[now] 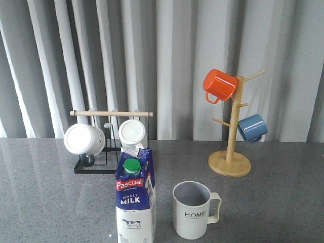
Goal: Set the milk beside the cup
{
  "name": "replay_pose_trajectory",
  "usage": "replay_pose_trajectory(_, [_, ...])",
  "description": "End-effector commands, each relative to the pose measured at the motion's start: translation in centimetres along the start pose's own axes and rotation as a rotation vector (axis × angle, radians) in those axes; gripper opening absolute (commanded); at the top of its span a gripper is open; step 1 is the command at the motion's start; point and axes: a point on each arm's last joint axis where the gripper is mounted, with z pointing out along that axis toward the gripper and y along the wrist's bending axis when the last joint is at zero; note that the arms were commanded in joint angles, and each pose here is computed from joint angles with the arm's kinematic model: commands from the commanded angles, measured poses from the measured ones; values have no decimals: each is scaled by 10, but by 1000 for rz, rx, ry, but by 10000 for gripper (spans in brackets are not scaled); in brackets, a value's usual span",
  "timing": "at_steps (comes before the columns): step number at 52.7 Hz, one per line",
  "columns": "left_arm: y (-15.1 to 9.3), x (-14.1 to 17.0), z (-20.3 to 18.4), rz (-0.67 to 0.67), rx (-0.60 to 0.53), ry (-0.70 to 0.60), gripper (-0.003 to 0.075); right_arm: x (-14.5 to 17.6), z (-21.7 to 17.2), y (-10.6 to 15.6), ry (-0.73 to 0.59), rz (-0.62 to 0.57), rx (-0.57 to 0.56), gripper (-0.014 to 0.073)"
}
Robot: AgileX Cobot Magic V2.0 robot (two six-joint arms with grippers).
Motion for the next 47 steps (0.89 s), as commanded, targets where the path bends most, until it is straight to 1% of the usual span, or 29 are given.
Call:
replay_pose_trajectory(1, [9,1,-14,8,16,-34,-8,-15,-4,-7,-75,-2,54,-3])
replay_pose_trajectory(9, [27,26,-40,2,-15,26,-8,-15,-4,-7,-75,-2,54,-3])
replay_pose_trajectory(18, [47,65,-72,-4,-79,173,-8,-15,-4,-7,-75,-2,54,-3])
replay_pose_trajectory(27, [52,93,-104,46,-63,286,-8,-15,-4,-7,-75,-2,54,-3])
replay_pose_trajectory(30, [53,100,-117,47,-65,298,-8,-15,-4,-7,-75,-2,54,-3])
replay_pose_trajectory(38, [57,111,-154,41,-98,274,-8,-15,-4,-7,-75,-2,54,-3])
replay_pose_trajectory(47, [64,131,-194,19,-184,267,-8,-15,-4,-7,-75,-2,54,-3])
